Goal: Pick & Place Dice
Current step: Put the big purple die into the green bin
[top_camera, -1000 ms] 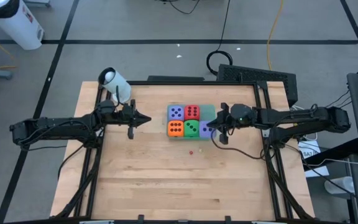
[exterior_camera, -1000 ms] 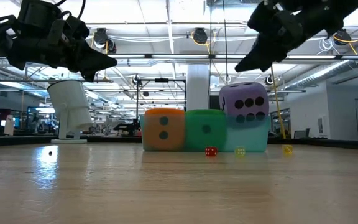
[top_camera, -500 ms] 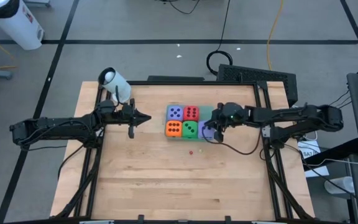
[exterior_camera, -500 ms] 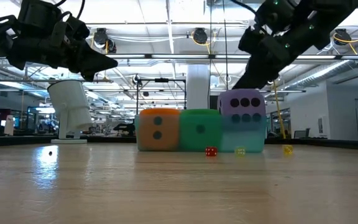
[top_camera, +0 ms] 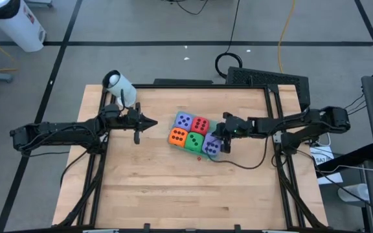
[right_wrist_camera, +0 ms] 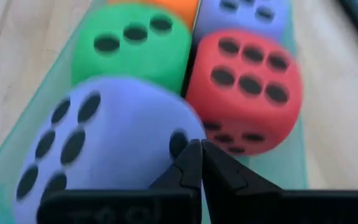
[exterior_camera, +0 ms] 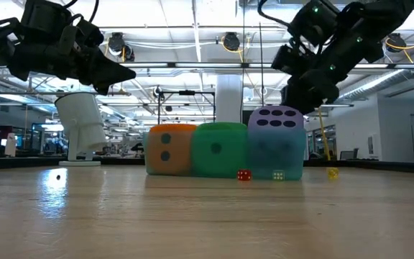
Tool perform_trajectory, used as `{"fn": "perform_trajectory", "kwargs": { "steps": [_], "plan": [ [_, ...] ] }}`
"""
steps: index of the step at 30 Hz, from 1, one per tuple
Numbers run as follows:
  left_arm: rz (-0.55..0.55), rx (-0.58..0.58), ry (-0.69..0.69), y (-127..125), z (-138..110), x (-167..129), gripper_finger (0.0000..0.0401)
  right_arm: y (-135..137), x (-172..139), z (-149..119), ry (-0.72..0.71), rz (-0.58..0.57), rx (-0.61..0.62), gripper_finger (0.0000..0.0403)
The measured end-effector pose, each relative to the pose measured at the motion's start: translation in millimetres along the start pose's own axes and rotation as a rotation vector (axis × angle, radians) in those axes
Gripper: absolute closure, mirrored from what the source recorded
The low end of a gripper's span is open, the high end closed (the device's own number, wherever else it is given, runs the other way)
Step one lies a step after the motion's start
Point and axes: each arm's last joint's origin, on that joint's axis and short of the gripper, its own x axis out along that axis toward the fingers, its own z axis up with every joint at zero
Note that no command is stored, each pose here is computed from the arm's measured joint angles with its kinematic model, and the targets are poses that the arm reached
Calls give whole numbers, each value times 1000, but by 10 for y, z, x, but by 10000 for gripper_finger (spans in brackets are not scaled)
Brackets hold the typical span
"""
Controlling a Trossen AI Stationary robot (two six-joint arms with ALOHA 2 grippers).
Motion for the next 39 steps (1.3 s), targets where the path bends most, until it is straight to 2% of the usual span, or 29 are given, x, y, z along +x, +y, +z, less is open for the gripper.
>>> {"fn": "perform_trajectory", "kwargs": {
  "steps": [2, 6, 11, 14, 21, 29, 39],
  "plan": [
    [0, 3, 0, -1, 0, 0, 377, 34, -21, 42, -37, -29, -24, 403],
    [0, 7, -1, 0, 1, 0, 377, 104, -102, 140, -116, -11, -46, 403],
    [0, 8, -3, 0, 3, 0, 377, 277, -151, 189, -139, 80, -75, 403],
    [0, 8, -6, 0, 6, 0, 377, 385, -80, 144, -103, 122, -76, 403],
    [0, 8, -28, 0, 28, 0, 377, 510, 148, 15, -12, 142, -48, 403],
    [-2, 0, -44, -2, 44, -1, 377, 538, 222, -55, 44, 180, 5, 403],
    [-2, -1, -44, -2, 44, 0, 377, 563, 323, -229, 184, 194, 40, 403]
  ]
}}
